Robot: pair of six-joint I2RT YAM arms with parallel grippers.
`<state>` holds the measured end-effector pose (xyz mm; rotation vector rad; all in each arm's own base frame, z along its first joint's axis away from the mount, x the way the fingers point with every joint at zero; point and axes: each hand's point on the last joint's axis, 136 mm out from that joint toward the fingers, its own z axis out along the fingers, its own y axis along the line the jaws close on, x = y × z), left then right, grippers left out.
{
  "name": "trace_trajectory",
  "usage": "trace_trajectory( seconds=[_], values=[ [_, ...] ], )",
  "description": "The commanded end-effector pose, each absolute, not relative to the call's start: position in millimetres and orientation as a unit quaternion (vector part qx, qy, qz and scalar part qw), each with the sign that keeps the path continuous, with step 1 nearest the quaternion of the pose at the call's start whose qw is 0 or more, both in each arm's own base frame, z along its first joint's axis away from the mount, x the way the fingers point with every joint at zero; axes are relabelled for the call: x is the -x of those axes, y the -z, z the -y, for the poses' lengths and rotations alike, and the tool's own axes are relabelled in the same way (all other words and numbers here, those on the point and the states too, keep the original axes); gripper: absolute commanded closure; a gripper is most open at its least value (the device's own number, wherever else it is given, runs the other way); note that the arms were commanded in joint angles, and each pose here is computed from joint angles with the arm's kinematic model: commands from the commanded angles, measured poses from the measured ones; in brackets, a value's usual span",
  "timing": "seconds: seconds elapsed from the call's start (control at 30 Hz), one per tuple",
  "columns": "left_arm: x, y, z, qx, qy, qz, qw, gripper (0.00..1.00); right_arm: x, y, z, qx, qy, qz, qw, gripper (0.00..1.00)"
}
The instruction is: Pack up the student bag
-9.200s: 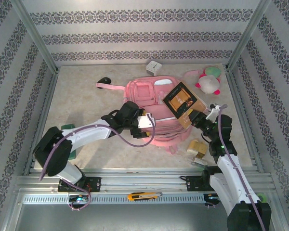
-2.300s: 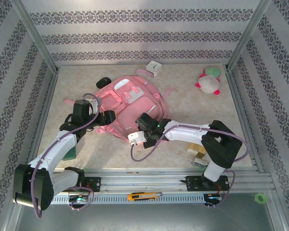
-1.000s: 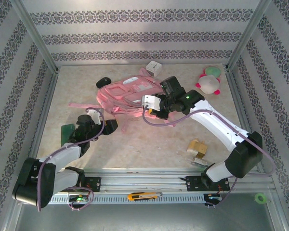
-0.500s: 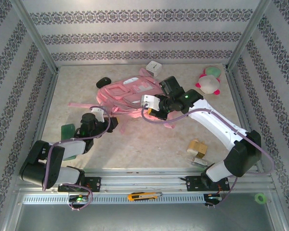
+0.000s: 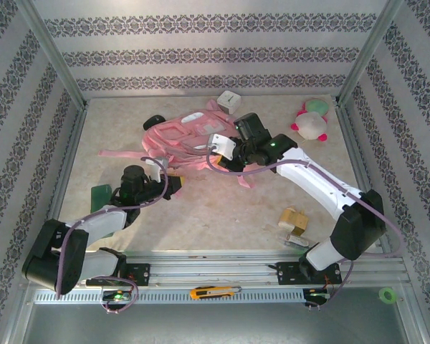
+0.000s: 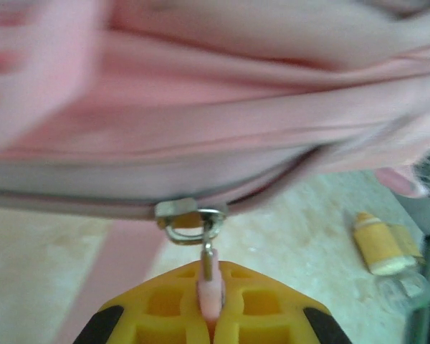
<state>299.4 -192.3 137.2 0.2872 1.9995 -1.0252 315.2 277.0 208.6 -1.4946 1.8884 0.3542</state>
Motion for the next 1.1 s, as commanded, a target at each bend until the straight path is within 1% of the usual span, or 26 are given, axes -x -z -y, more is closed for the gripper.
trace_trajectory(
  seconds=[0.0, 0.17, 0.33, 0.5, 0.6, 0.67, 0.77, 0.83, 0.9, 0.97, 1.0, 1.03, 1.07],
  values=[
    [-278, -173, 224, -0.197, 0.462, -0.755, 0.42, 1.0, -353, -224, -282, 0.526, -0.101, -0.733, 0.42, 1.0],
    [-259, -198, 253, -0.261, 0.497, -0.728, 0.393, 1.0, -353, -211, -288, 0.518, -0.112, -0.735, 0.423, 1.0],
    [-230, -208, 280, -0.346, 0.501, -0.709, 0.356, 1.0, -355, -201, -292, 0.506, -0.132, -0.739, 0.425, 1.0],
    [-233, -207, 290, -0.356, 0.483, -0.721, 0.347, 1.0, -343, -208, -303, 0.515, -0.179, -0.714, 0.439, 1.0],
    [-236, -210, 289, -0.361, 0.469, -0.723, 0.356, 0.88, -332, -207, -301, 0.534, -0.184, -0.7, 0.437, 1.0],
    [-236, -204, 278, -0.377, 0.427, -0.731, 0.376, 0.71, -326, -201, -294, 0.546, -0.177, -0.694, 0.434, 1.0],
    [-236, -202, 255, -0.391, 0.365, -0.737, 0.414, 0.55, -315, -196, -282, 0.569, -0.182, -0.677, 0.43, 1.0],
    [-229, -206, 241, -0.414, 0.333, -0.733, 0.424, 0.47, -307, -194, -276, 0.589, -0.187, -0.665, 0.42, 1.0],
    [-221, -208, 227, -0.454, 0.287, -0.732, 0.419, 0.44, -299, -192, -270, 0.609, -0.188, -0.653, 0.41, 1.0],
    [-221, -210, 216, -0.485, 0.238, -0.73, 0.418, 0.42, -291, -191, -267, 0.631, -0.189, -0.634, 0.405, 1.0],
    [-222, -209, 211, -0.502, 0.212, -0.727, 0.417, 0.39, -288, -190, -266, 0.641, -0.189, -0.625, 0.403, 1.0],
    [-225, -209, 208, -0.514, 0.193, -0.723, 0.42, 0.36, -285, -189, -265, 0.652, -0.189, -0.614, 0.402, 1.0],
    [-226, -210, 205, -0.533, 0.172, -0.712, 0.423, 0.3, -280, -189, -264, 0.668, -0.188, -0.598, 0.402, 1.0]
  ],
)
